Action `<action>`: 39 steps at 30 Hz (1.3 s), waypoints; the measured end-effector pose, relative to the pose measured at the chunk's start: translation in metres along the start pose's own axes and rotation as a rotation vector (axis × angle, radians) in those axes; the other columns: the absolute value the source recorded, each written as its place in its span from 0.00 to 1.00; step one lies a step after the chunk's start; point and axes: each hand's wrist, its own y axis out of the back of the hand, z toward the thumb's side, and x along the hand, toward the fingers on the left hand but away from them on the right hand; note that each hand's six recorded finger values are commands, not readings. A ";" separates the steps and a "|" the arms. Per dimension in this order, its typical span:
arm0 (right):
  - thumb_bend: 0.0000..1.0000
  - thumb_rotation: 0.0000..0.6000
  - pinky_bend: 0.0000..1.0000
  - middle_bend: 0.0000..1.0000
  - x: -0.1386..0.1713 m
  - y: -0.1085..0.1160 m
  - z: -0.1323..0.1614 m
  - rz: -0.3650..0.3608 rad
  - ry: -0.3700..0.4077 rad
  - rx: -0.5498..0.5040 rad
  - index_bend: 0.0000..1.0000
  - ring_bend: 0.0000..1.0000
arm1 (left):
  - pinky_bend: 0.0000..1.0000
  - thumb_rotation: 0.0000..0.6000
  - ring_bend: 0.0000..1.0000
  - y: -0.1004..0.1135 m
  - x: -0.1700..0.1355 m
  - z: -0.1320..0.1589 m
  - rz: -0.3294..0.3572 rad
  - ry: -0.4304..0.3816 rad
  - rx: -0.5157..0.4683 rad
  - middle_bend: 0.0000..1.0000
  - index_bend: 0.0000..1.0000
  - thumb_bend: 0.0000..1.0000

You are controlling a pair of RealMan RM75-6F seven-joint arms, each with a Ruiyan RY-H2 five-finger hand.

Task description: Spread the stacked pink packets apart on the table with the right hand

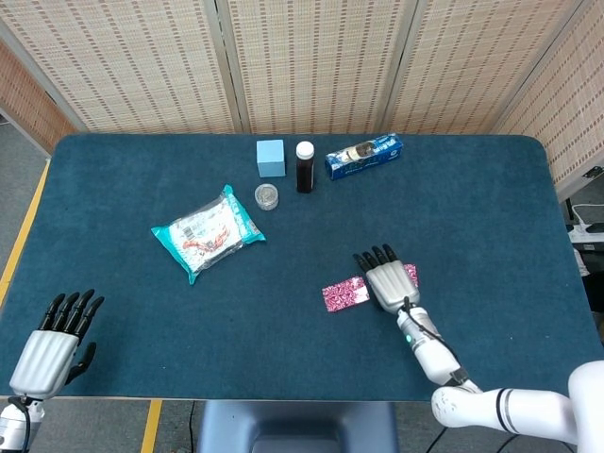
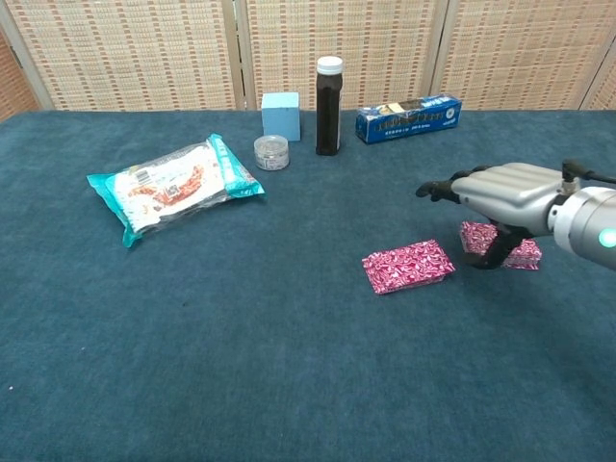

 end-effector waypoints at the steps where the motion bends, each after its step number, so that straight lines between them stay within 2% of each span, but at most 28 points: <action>1: 0.32 1.00 0.00 0.09 -0.001 -0.002 -0.007 0.006 -0.013 -0.002 0.00 0.02 | 0.05 1.00 0.00 0.000 0.000 0.000 -0.002 0.003 0.005 0.00 0.00 0.61; 6: 0.32 1.00 0.00 0.09 -0.003 -0.019 -0.043 0.046 -0.075 -0.007 0.00 0.02 | 0.05 1.00 0.00 -0.002 -0.002 0.004 -0.008 0.006 0.012 0.00 0.00 0.61; 11: 0.32 1.00 0.00 0.09 -0.001 -0.028 -0.056 0.068 -0.086 -0.017 0.01 0.02 | 0.05 1.00 0.00 -0.005 -0.001 0.006 -0.021 0.005 0.017 0.00 0.00 0.61; 17: 0.32 1.00 0.00 0.17 -0.001 -0.027 -0.057 0.060 -0.080 -0.017 0.15 0.04 | 0.05 1.00 0.00 -0.006 -0.001 0.006 -0.028 0.002 0.019 0.00 0.00 0.66; 23: 0.32 1.00 0.00 0.19 -0.002 -0.029 -0.054 0.057 -0.077 -0.014 0.19 0.05 | 0.05 1.00 0.00 -0.006 0.000 0.006 -0.032 -0.004 0.016 0.00 0.00 0.65; 34: 0.32 1.00 0.00 0.29 -0.005 -0.028 -0.047 0.040 -0.083 -0.019 0.30 0.13 | 0.05 1.00 0.00 -0.008 0.002 0.004 -0.045 0.000 0.011 0.00 0.00 0.65; 39: 0.32 1.00 0.00 0.30 -0.004 -0.029 -0.046 0.051 -0.093 -0.010 0.31 0.14 | 0.05 1.00 0.00 -0.008 0.004 0.001 -0.047 0.010 0.009 0.00 0.00 0.65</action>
